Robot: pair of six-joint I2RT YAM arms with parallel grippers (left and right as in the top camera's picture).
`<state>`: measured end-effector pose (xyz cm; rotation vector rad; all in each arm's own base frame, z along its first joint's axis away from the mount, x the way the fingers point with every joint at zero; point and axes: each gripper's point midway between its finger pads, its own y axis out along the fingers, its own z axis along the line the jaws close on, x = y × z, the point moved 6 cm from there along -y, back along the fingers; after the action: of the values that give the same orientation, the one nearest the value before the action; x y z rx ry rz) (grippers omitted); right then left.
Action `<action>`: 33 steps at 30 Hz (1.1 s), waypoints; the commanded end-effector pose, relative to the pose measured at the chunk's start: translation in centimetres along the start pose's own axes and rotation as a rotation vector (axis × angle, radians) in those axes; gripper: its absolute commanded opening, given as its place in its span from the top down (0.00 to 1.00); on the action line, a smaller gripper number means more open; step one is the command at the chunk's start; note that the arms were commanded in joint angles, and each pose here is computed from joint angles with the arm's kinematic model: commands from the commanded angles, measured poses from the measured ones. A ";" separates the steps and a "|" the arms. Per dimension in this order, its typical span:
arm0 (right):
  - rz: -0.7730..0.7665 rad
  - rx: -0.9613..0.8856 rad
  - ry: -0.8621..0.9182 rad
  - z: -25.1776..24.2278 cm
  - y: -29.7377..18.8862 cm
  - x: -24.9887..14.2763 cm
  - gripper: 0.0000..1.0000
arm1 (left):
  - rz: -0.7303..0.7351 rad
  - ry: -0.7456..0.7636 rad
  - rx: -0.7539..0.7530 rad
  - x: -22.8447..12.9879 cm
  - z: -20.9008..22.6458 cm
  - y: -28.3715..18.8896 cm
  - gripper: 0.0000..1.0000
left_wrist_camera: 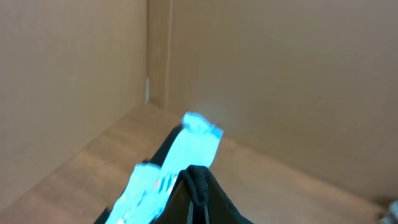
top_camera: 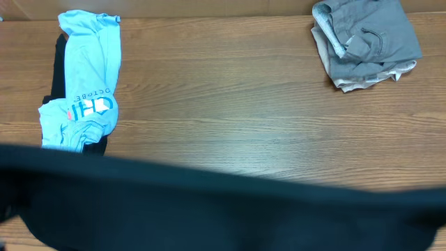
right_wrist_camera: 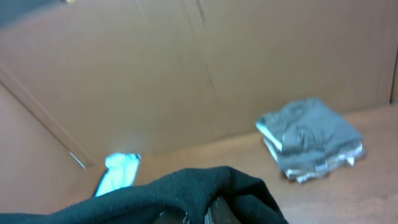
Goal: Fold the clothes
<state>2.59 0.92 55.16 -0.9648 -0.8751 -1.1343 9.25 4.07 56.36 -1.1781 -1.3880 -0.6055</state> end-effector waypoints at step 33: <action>0.543 -0.126 -0.039 -11.9 57.9 -22.5 0.96 | 0.461 0.251 0.234 -27.7 -13.8 52.5 0.96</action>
<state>54.53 5.52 19.31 -1.2593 -0.4705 -0.6610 56.12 2.58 19.43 -1.1203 -0.8817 -0.2069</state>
